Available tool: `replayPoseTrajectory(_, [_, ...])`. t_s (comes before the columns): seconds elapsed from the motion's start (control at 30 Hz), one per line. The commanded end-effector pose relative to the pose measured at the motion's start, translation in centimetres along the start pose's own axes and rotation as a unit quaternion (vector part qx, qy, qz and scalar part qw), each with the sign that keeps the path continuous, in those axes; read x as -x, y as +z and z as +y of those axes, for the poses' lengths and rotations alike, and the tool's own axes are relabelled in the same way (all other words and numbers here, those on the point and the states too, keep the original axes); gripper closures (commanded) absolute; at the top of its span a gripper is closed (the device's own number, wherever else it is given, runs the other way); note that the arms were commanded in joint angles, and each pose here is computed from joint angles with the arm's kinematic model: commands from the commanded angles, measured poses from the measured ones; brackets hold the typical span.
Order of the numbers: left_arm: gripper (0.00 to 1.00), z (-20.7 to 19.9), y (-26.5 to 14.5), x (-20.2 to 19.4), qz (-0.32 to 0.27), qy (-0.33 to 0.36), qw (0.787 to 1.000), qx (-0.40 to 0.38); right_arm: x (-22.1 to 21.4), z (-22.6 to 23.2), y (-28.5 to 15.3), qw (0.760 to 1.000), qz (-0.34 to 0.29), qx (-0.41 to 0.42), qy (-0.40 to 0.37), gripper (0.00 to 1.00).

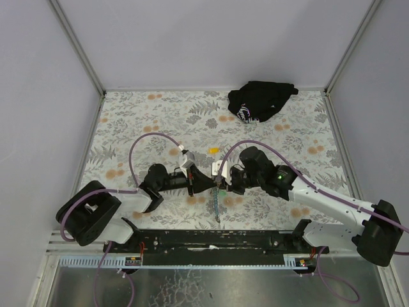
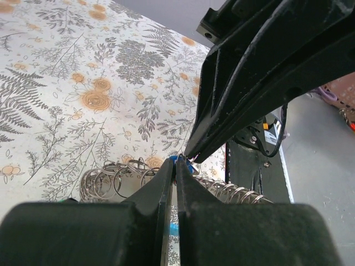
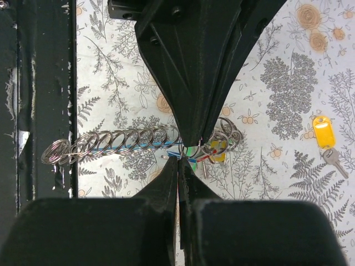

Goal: Put the keys on the keyring

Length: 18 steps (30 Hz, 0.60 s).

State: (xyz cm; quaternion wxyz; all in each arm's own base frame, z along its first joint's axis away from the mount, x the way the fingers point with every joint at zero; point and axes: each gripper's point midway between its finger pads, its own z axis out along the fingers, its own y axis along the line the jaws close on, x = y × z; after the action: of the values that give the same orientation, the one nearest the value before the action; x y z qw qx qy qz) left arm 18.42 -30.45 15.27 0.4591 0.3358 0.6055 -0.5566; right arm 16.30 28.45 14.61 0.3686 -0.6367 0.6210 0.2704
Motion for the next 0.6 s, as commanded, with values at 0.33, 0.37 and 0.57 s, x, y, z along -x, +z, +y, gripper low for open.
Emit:
replayPoseTrajectory(0.33, [1.0, 1.6, -1.2, 4.6, -0.131, -0.024, 0.985, 0.108, 1.5, 0.3, 0.9, 1.0, -0.008, 0.018, -0.003, 1.0])
replayPoseTrajectory(0.37, [1.0, 1.7, -1.4, 4.7, -0.139, -0.027, 0.983, 0.113, 1.5, 0.3, 1.0, 1.0, -0.008, 0.016, -0.003, 1.0])
replayPoseTrajectory(0.57, [1.0, 2.0, -2.3, 5.7, -0.192, -0.043, 0.97, 0.139, 1.3, -0.8, 1.6, 0.999, 0.005, -0.03, -0.01, 1.0])
